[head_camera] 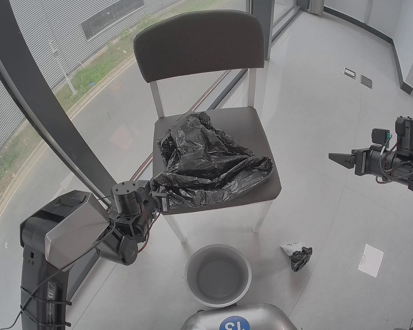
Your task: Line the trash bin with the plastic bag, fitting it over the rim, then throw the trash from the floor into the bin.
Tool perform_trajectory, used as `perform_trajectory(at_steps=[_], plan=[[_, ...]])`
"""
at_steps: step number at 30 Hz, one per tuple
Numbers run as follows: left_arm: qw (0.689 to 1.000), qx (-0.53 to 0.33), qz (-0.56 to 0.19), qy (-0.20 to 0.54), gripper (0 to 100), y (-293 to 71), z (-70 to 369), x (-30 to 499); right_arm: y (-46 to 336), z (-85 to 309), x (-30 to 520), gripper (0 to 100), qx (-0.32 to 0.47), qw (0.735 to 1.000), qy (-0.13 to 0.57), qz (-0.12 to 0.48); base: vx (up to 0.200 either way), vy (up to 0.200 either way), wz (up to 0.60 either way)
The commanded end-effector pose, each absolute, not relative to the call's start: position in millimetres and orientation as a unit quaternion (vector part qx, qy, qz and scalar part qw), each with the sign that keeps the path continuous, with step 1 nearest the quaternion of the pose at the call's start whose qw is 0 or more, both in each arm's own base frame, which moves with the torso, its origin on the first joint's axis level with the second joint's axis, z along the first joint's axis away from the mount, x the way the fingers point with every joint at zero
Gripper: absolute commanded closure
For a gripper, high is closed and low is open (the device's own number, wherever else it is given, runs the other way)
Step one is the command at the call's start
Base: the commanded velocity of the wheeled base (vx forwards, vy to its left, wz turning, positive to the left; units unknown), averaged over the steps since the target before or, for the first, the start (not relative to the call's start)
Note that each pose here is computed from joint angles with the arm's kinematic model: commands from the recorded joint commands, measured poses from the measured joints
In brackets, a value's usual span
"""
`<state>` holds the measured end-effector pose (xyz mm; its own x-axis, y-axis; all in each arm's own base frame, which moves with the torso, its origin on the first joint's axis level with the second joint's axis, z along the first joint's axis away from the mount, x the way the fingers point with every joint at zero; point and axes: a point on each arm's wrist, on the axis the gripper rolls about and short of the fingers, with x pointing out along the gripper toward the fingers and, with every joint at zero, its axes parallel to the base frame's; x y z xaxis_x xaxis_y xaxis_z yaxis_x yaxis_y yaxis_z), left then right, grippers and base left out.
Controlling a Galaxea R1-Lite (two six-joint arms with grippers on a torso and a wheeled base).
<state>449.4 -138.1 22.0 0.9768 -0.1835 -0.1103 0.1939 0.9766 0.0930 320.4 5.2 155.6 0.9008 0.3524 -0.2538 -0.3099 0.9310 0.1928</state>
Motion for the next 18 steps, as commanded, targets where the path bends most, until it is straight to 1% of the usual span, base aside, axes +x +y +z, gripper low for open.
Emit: perform_trajectory(at_steps=[1, 9, 14, 18], plan=[[0.992, 0.049, -0.107, 0.044, 100, -146.2, 36.4, 439.5, 12.7, 131.7, 374.6, 0, 0.08, 0.966, 0.171, 0.178, 0.0, 0.0, 0.0], [0.99, 0.048, -0.129, 0.045, 100, -163.5, 37.8, 431.0, 27.3, 119.7, 391.3, 0, 0.077, 0.96, 0.184, 0.194, 0.0, 0.0, 0.0], [0.988, 0.05, -0.136, 0.054, 100, -165.6, 31.7, 421.0, 31.0, 115.0, 394.1, 0, 0.075, 0.959, 0.189, 0.198, 0.0, 0.0, 0.0], [0.987, 0.053, -0.135, 0.063, 100, -160.1, 24.1, 414.1, 30.1, 108.7, 398.5, 0, 0.074, 0.958, 0.194, 0.196, 0.0, 0.0, 0.0]])
